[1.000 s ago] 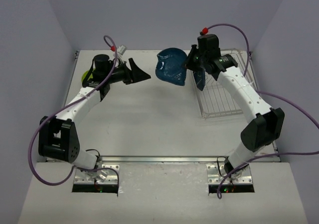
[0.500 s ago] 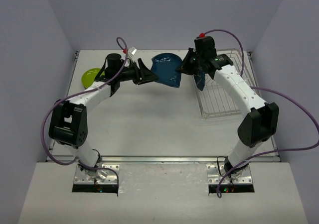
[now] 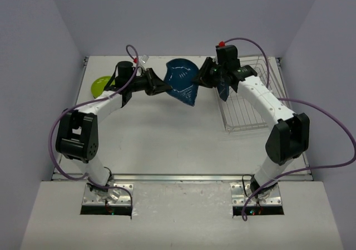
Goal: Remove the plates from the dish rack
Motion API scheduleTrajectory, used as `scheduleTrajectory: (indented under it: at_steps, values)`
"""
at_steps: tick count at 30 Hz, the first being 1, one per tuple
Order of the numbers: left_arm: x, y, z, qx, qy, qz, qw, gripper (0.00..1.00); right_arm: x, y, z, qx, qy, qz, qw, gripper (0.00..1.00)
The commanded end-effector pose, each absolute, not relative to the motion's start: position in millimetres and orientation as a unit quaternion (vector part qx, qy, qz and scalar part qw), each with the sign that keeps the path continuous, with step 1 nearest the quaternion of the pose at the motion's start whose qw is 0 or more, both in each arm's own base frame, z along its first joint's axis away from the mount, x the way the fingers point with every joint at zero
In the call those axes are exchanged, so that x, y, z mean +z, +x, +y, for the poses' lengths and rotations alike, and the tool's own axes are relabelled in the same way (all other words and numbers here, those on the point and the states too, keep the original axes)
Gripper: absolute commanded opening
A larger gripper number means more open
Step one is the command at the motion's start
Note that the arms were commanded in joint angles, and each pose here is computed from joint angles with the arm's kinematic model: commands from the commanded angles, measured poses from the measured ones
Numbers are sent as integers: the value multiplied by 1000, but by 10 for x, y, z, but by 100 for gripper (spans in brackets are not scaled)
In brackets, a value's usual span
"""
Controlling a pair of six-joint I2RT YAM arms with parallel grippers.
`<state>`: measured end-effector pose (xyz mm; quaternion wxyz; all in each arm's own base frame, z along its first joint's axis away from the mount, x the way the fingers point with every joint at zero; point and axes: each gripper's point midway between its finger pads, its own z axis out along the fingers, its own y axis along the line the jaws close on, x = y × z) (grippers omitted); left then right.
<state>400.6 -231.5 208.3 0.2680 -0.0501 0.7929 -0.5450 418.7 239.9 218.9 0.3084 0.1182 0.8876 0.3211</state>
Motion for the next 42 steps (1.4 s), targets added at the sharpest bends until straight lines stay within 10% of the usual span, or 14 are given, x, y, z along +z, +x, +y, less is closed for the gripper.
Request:
scheduleTrajectory:
  at_steps: [1, 5, 33, 42]
  values:
    - [2319, 4182, -2121, -532, 20, 776, 338, 0, 2613, 4230, 2507, 369, 107, 852, 355, 53]
    - [2155, 4370, -1876, -501, 2, 795, 343, 0, 2564, 4316, 2363, 341, 110, 855, 375, 83]
    - [649, 5008, -1533, -365, -53, 898, 241, 0, 2475, 4673, 930, -41, -7, 853, 520, 84]
    - [458, 5009, -1424, -320, -65, 917, 231, 46, 2436, 4770, 1023, -39, -65, 861, 503, 82]
